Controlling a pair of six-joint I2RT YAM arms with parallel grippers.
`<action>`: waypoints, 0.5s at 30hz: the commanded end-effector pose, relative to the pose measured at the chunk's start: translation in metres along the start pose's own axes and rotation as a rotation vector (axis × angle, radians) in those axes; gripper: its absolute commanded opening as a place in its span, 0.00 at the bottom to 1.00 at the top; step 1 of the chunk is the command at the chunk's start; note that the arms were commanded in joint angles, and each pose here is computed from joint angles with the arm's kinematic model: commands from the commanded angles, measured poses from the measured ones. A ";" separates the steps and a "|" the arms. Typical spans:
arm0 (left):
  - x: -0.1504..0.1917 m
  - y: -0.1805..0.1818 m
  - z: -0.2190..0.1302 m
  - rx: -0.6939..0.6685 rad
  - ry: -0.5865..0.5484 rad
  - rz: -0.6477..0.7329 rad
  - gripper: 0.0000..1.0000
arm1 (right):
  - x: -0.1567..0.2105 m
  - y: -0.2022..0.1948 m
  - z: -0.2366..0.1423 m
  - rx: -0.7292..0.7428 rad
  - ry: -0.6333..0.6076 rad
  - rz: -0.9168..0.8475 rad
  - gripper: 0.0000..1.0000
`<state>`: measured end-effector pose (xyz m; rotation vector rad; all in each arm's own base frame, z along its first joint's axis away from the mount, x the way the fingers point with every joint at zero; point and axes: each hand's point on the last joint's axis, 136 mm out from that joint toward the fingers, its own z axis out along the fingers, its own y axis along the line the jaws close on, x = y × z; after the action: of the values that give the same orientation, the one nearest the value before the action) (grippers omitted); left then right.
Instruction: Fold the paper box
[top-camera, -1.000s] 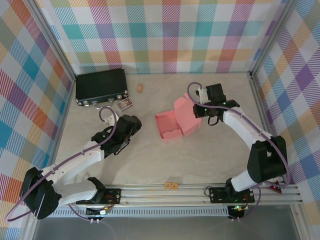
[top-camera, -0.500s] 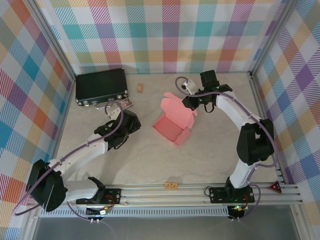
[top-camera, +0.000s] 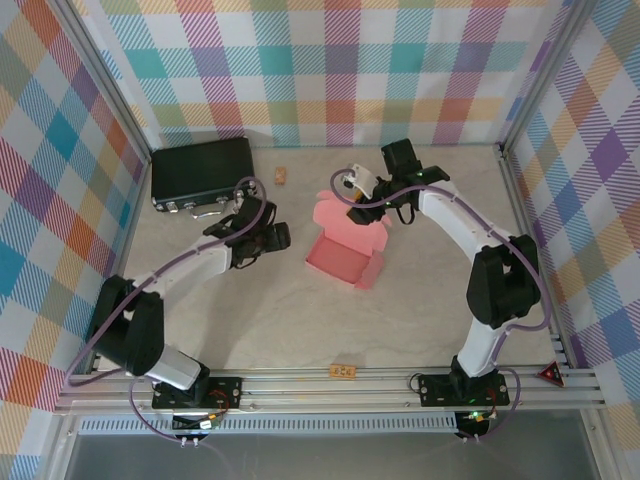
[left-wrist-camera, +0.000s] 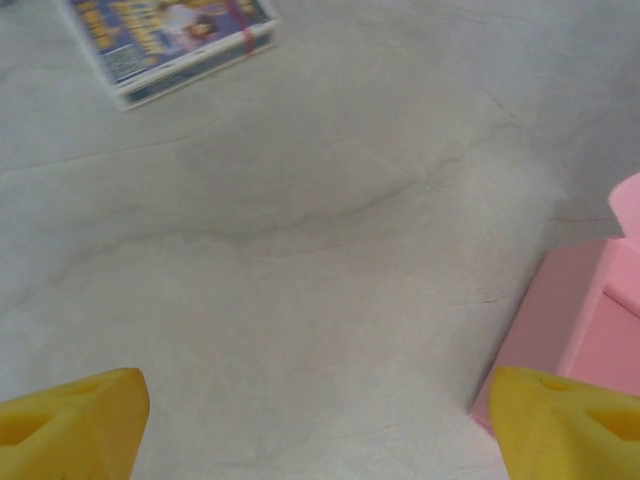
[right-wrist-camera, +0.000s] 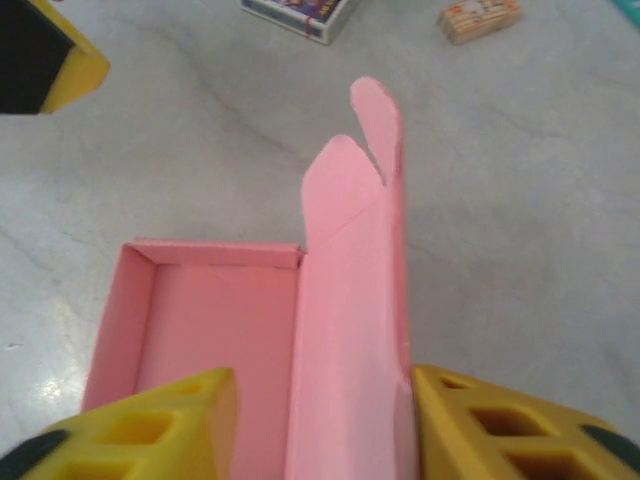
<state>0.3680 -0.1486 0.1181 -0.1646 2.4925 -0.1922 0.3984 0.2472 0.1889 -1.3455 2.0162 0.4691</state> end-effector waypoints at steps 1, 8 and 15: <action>-0.008 -0.020 0.012 0.074 0.030 0.094 0.86 | -0.031 -0.016 -0.039 0.145 -0.097 -0.032 0.57; 0.001 -0.028 0.049 0.057 0.122 0.112 0.74 | -0.039 -0.020 -0.105 0.370 -0.214 0.143 0.69; 0.014 -0.039 0.077 0.085 0.202 0.098 0.56 | 0.057 -0.010 -0.117 0.478 -0.104 0.704 0.69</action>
<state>0.4003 -0.1895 0.0552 0.0019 2.6665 -0.2370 0.3640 0.1609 0.2860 -0.6352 2.0430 0.2795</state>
